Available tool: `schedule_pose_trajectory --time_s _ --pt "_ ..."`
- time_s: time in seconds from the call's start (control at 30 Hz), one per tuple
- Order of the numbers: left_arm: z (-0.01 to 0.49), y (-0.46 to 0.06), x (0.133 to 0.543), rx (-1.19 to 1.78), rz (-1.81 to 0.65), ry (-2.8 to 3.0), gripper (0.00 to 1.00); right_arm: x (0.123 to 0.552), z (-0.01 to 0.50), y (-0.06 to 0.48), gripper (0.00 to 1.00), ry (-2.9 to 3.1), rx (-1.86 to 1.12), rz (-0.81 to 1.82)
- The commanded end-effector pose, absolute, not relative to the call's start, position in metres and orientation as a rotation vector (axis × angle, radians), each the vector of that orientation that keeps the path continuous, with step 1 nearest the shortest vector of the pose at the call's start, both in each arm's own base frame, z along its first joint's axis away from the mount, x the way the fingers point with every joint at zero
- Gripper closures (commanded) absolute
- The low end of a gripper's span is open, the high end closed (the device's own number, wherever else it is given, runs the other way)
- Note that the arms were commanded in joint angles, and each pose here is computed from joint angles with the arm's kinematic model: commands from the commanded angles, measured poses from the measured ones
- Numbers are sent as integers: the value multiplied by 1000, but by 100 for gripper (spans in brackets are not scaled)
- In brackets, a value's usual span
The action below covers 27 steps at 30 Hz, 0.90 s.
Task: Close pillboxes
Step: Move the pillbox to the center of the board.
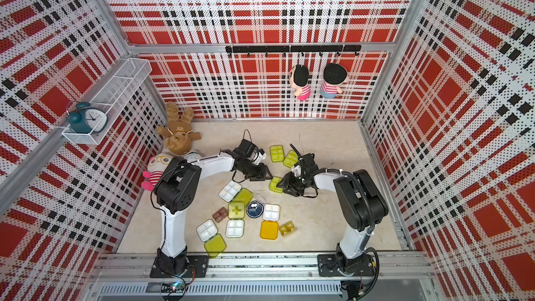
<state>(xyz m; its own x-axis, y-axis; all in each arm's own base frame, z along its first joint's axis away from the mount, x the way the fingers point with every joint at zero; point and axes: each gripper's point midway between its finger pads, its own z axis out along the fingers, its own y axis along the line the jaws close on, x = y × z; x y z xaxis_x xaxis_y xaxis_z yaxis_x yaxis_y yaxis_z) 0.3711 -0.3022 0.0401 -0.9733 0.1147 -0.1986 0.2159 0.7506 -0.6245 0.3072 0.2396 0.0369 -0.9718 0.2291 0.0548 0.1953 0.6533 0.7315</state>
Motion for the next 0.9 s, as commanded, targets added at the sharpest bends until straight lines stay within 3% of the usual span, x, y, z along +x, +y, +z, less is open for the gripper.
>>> schedule_pose_trajectory --time_s 0.0,0.3,0.47,0.67,0.87 --pt "73 -277 397 149 -970 2730 47 333 41 251 48 2764 371 1223" --pt "140 -212 409 -81 -941 2538 45 406 48 312 51 2698 394 1341" --pt "144 -206 397 -87 -951 2532 45 436 73 342 47 2633 346 1406" --pt "133 -211 392 -65 -965 2545 44 408 99 296 38 2679 183 1114" --pt "130 -230 396 9 -1011 2554 44 340 138 270 24 2667 -166 1070"
